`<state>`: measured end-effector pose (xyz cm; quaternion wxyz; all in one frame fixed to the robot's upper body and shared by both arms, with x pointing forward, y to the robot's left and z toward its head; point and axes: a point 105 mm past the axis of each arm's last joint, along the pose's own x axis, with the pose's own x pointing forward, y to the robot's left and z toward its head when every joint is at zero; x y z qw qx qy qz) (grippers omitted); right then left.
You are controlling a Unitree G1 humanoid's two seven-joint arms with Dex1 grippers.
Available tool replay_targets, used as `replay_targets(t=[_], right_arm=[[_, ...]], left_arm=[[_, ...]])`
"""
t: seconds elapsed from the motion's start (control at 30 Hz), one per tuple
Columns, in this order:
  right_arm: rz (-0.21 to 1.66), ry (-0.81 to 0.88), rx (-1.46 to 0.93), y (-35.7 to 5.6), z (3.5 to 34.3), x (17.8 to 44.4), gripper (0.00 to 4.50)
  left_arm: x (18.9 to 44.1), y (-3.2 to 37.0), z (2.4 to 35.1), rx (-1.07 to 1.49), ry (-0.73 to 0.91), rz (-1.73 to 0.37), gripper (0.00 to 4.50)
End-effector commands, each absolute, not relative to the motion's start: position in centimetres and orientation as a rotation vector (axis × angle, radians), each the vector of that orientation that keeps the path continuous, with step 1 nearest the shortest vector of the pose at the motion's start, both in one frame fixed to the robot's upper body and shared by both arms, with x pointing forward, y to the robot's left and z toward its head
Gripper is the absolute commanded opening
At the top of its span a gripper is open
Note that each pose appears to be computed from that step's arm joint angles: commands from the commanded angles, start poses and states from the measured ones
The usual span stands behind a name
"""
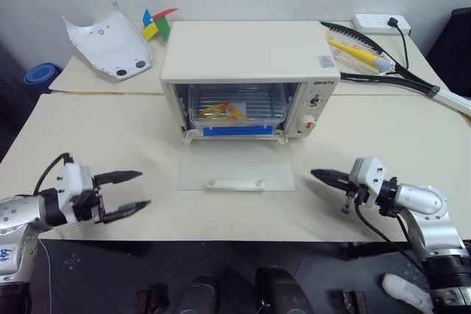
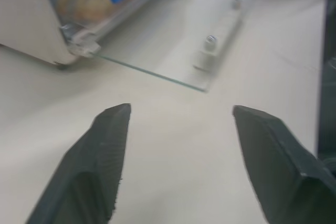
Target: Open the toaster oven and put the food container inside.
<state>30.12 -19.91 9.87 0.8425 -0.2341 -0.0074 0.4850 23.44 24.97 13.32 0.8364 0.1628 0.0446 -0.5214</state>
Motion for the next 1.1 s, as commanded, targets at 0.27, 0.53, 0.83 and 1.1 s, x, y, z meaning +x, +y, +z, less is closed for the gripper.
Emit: replay_targets(t=[0.27, 0.53, 0.83, 1.1], right_arm=[[1.162, -0.374, -0.334, -14.1, 13.9, 29.8, 0.0], [0.964, -0.621, -0.081, -13.6, 22.5, 31.6, 0.0], [1.122, -0.392, -0.258, -15.0, 19.7, 30.0, 1.6], [1.117, -0.184, -0.409, -19.1, 14.5, 28.7, 4.22]], left_arm=[[22.1, 23.4, 19.1, 0.196, -0.032, -1.139, 4.47], [24.2, 26.3, 21.9, 0.138, -0.183, -0.878, 4.47], [23.9, 28.5, 16.4, 0.345, 0.026, -0.787, 4.5], [23.2, 28.9, 14.4, 0.413, 0.037, -0.728, 4.5]])
